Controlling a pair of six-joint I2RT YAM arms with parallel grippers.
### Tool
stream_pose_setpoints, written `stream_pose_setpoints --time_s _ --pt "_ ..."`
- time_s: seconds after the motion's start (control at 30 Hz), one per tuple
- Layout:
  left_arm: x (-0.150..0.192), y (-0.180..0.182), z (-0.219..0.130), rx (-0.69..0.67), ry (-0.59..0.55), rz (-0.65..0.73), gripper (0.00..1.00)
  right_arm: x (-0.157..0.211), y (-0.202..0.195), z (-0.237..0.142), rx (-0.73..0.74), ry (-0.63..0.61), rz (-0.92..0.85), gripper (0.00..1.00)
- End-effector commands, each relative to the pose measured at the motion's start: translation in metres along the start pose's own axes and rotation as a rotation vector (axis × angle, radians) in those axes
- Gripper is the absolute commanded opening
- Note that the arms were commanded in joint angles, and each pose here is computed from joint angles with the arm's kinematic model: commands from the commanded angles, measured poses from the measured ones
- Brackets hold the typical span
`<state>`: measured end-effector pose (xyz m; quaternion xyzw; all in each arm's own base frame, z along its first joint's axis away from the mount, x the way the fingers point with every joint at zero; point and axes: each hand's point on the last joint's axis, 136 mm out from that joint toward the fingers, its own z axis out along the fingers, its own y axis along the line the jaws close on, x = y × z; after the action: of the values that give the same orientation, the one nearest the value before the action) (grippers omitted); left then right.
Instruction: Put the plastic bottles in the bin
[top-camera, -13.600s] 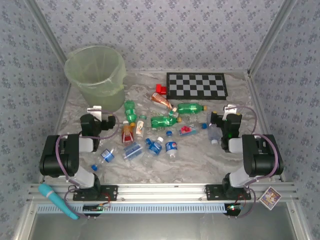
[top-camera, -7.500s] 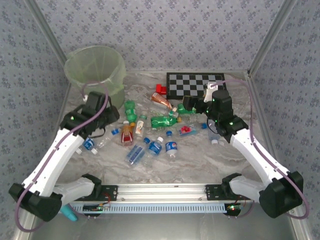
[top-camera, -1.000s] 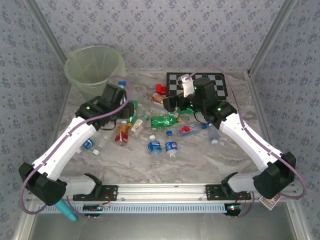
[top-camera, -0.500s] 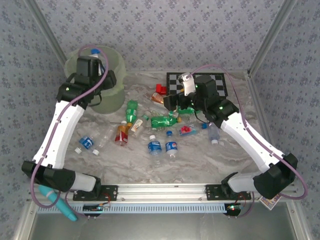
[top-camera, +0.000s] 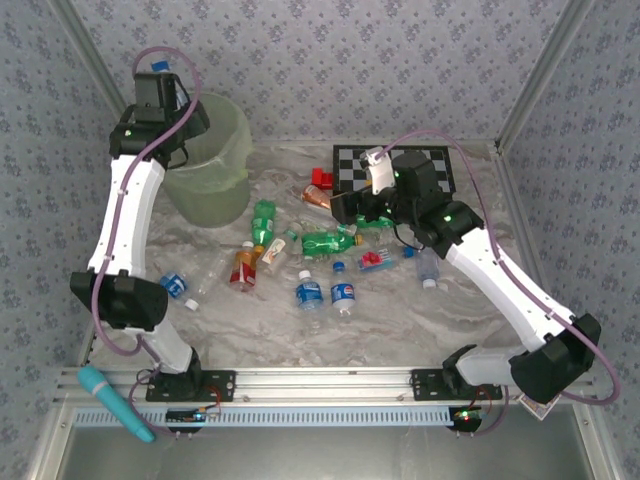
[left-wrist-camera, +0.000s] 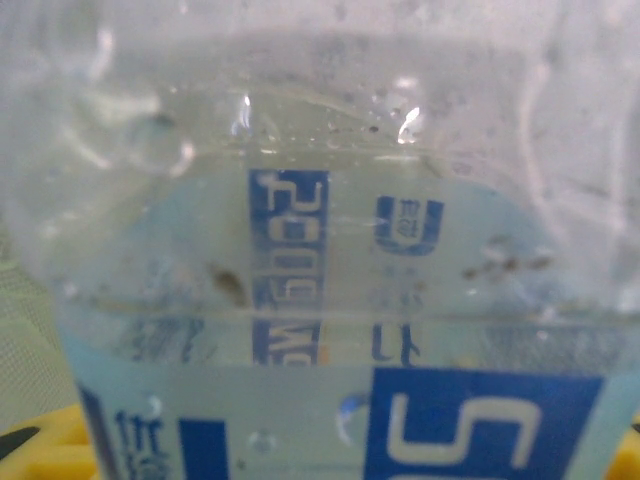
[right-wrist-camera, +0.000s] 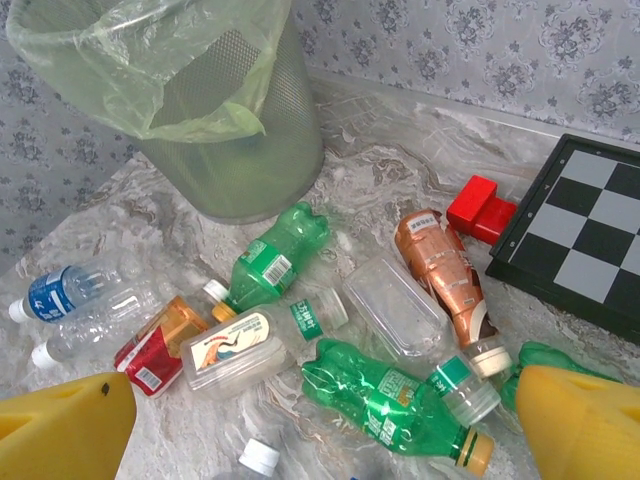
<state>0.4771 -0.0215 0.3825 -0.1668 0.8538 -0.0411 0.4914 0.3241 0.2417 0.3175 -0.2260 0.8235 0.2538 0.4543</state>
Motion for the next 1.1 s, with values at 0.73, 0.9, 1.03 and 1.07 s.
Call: stream_pose_setpoints --time_s 0.73,0.9,1.03,1.07 --pt "0.002 -0.003 0.04 0.0 0.102 0.023 0.93 0.012 -0.024 -0.033 0.117 -0.012 0.012 1.0" --pt "0.0 -0.003 0.033 0.005 0.102 0.022 1.0 0.015 -0.025 -0.028 0.109 -0.002 0.037 1.0" --pt "-0.001 -0.002 0.027 0.006 0.099 0.023 1.0 0.013 -0.027 -0.024 0.113 -0.002 0.049 1.0" --pt "-0.001 -0.002 0.025 0.005 0.098 0.022 1.0 0.013 -0.029 -0.024 0.12 -0.002 0.054 0.99"
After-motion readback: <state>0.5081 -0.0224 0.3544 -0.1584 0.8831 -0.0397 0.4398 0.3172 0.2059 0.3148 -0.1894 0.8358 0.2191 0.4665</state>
